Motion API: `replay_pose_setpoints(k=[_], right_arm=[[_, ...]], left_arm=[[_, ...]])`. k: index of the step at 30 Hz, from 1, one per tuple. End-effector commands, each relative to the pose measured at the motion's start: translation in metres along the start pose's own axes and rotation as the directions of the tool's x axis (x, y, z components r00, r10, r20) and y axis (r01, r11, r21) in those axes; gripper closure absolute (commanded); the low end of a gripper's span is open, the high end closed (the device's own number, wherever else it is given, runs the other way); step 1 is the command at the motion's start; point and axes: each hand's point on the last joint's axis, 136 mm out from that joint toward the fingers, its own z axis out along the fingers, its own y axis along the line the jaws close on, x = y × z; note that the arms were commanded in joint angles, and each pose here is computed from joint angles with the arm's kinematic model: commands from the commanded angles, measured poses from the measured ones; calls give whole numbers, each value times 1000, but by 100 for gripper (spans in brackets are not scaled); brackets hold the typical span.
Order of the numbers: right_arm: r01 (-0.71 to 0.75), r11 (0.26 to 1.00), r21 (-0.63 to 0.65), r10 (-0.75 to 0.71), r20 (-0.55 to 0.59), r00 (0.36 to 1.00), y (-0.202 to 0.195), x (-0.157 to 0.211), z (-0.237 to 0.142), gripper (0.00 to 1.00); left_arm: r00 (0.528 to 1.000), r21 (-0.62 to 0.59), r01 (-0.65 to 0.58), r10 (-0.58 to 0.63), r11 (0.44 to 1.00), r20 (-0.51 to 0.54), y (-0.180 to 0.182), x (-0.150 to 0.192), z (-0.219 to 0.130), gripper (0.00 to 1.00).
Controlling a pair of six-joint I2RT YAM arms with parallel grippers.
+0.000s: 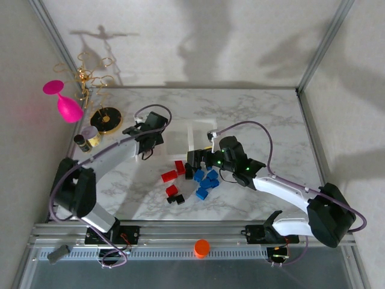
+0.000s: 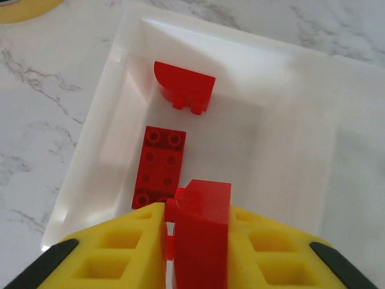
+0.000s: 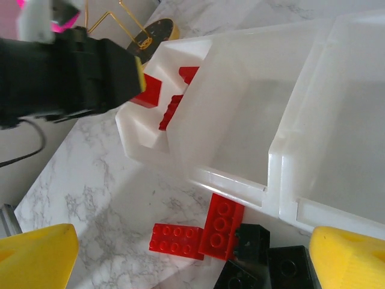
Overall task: Sort the legos into containers by color
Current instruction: Place the lego in the container, then pick up the lego from the center of the table.
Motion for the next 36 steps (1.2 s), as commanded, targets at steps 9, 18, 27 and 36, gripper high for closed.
replay_pose_setpoints(k=[9,18,27,36], right_arm=[[-10,1000,-3,10,68,998,7,-18,-13,1],[19,999,37,-18,-38,999,-6,11,-14,1],[-36,997,72,45,-124,991,-27,53,-15,1],[-63,990,127,77,-109,991,-38,56,-18,1]], left_arm=[[1000,72,-14,12,997,22,-13,-16,-17,47],[1000,188,-11,12,982,-7,-15,20,-62,44],[988,256,-79,110,964,-110,-23,104,-87,32],[966,264,-83,143,961,-216,-26,164,-67,17]])
